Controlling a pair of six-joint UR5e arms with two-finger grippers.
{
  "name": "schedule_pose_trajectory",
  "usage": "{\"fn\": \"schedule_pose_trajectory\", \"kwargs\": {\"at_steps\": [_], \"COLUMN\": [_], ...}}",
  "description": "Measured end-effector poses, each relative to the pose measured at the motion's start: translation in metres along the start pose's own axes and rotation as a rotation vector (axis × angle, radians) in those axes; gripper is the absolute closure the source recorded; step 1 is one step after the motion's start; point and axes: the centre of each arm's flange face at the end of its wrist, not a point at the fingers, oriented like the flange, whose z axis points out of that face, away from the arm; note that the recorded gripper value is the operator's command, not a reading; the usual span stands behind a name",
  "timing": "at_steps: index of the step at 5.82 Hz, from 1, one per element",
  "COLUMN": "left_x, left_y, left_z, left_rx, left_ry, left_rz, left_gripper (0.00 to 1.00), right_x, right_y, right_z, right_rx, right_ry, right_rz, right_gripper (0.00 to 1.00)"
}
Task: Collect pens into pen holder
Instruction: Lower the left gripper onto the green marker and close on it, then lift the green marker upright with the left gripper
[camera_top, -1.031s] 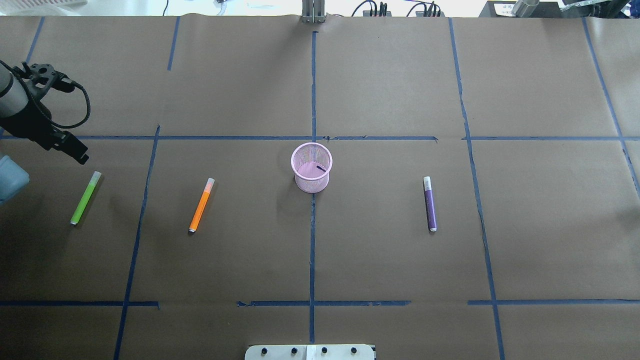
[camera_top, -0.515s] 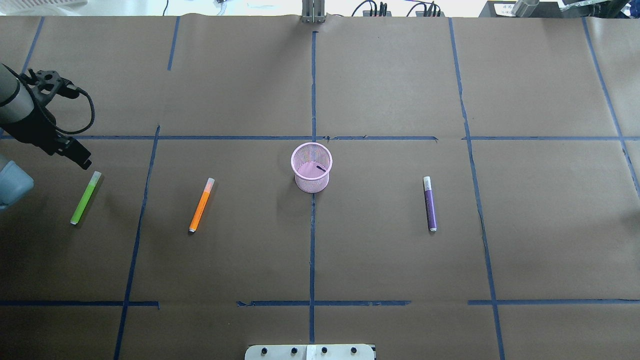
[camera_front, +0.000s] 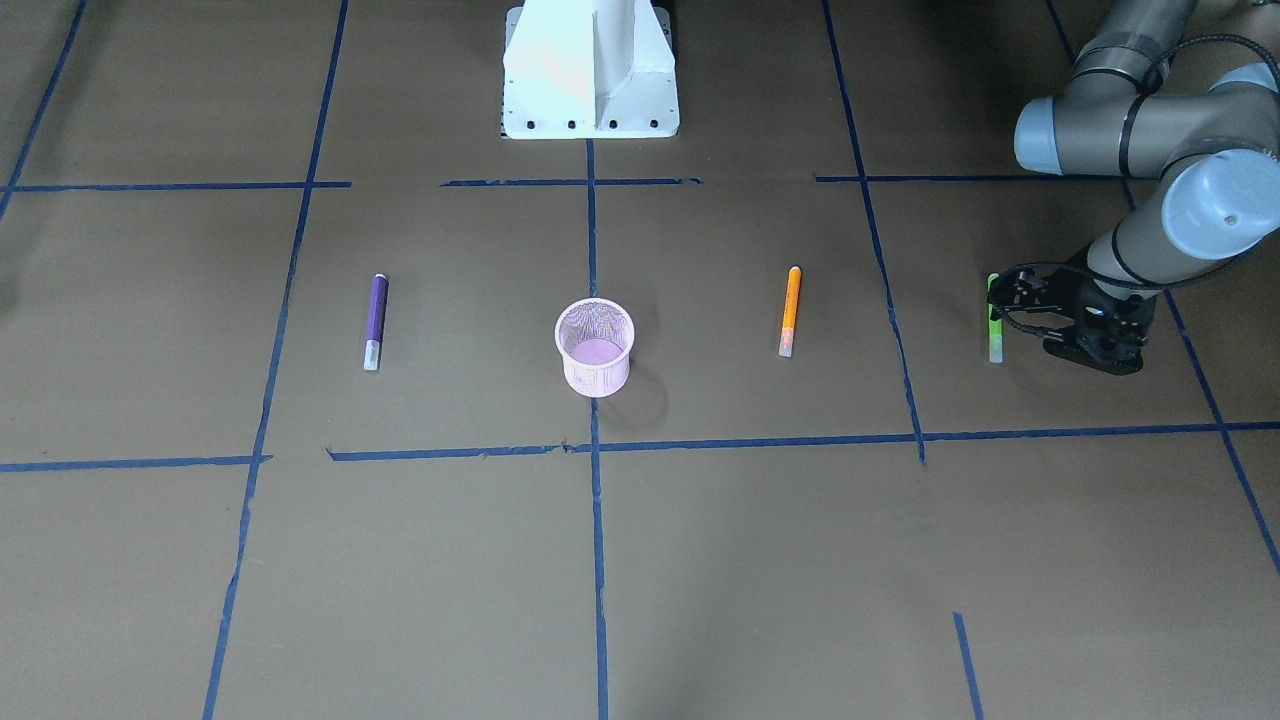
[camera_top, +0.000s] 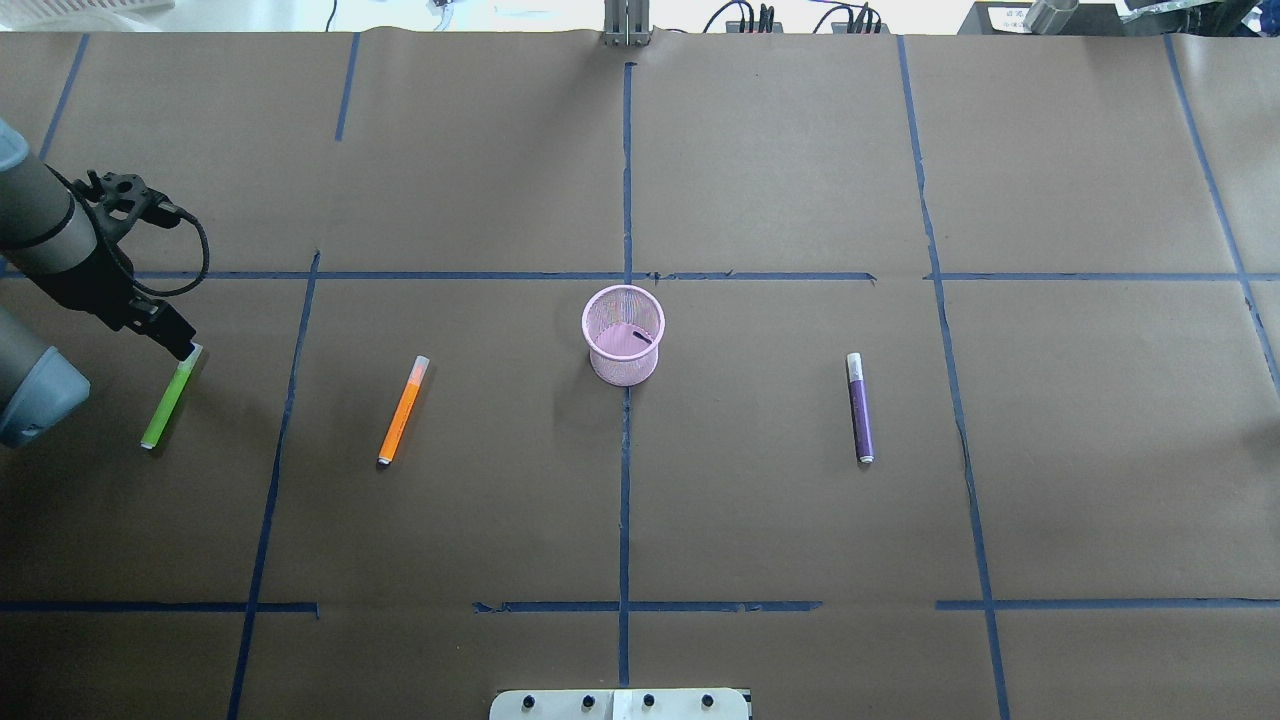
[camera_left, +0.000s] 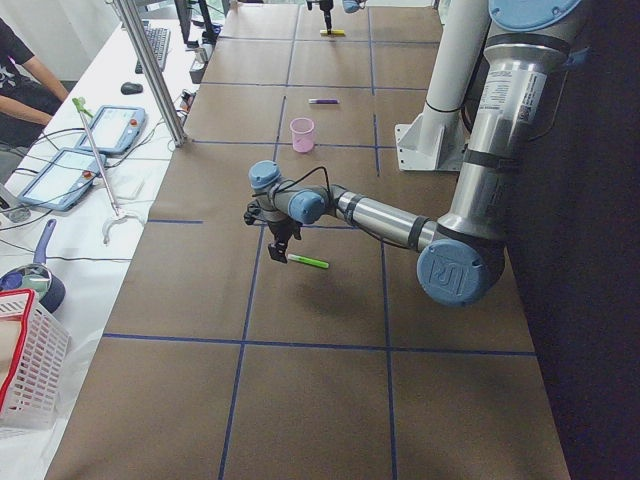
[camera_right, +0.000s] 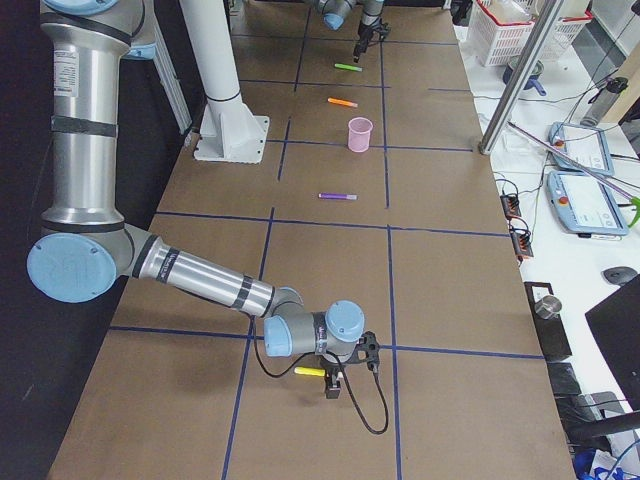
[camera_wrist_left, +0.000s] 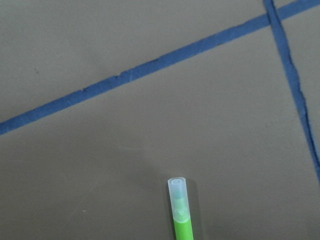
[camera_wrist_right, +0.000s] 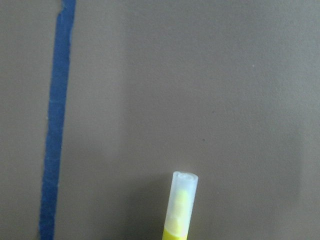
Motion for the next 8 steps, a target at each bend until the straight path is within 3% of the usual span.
{"fn": "schedule_pose_trajectory", "kwargs": {"at_steps": [3, 6, 7, 8], "left_x": [0.013, 0.020, 0.019, 0.020], "left_y": [0.002, 0.006, 0.007, 0.007], "left_z": [0.031, 0.039, 0.040, 0.039], "left_rx": [0.020, 0.034, 0.032, 0.034], "left_ry": [0.013, 0.014, 0.014, 0.014], "left_rz": [-0.028, -0.049, -0.051, -0.051], "left_gripper": [0.00, 0.00, 0.02, 0.12], "right_x": [-0.003, -0.004, -0.004, -0.004], "right_y": [-0.005, -0.007, -0.007, -0.007], "right_z": [-0.003, -0.004, -0.004, -0.004], "right_rx": [0.008, 0.010, 0.010, 0.009], "right_ry": [-0.001, -0.002, -0.002, -0.002], "right_rz": [0.006, 0.007, 0.008, 0.008], "right_gripper": [0.00, 0.00, 0.00, 0.00]}}
